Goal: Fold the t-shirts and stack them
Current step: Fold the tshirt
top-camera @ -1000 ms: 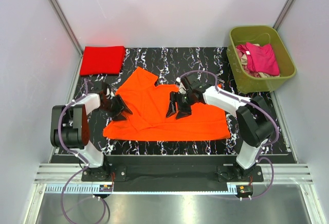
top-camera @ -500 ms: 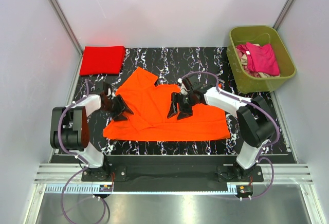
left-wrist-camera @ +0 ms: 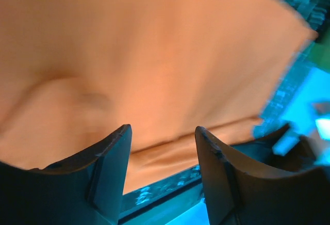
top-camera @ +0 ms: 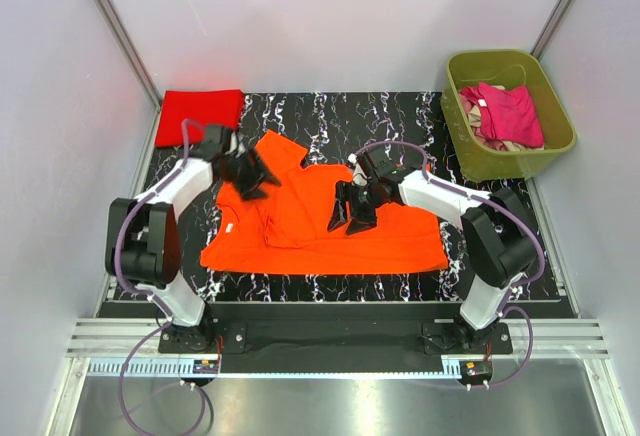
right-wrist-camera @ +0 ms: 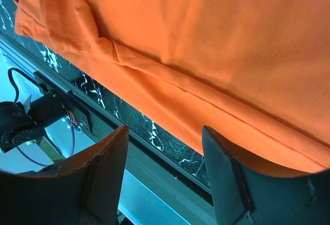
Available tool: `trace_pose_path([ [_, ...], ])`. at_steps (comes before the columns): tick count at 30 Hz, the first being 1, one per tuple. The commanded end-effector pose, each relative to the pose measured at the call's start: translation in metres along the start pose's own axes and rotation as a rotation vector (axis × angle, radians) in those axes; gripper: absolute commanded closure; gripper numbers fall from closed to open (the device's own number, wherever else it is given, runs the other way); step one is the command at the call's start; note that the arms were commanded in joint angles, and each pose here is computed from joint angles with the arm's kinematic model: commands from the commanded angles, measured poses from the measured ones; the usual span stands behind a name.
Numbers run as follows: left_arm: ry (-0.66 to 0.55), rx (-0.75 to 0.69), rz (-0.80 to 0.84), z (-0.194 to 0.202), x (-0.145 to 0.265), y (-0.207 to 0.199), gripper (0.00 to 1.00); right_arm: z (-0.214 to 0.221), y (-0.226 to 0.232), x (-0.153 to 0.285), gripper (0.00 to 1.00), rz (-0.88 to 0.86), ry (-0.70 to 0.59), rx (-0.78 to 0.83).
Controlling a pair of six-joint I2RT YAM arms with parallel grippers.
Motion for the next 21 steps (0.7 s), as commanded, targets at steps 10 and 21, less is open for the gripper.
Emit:
trace_pose_path([
  [10, -0.137, -0.190, 0.003, -0.008, 0.065, 0.010, 0.36, -0.011, 0.008, 0.005, 0.34, -0.090, -0.034, 0.019],
  [21, -0.036, -0.044, 0.008, 0.003, 0.045, 0.070, 0.51, -0.049, 0.082, -0.052, 0.50, -0.151, -0.006, 0.223],
])
Point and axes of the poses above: each gripper's point midway between its finger pads, its own x axis back along the fingers, its own y axis along the line the jaws close on, z = x × y, the point moved 9 cm from there along x, back along the fingers, and after that the axes turned 7 degrees about x, right-handed, at the moved point
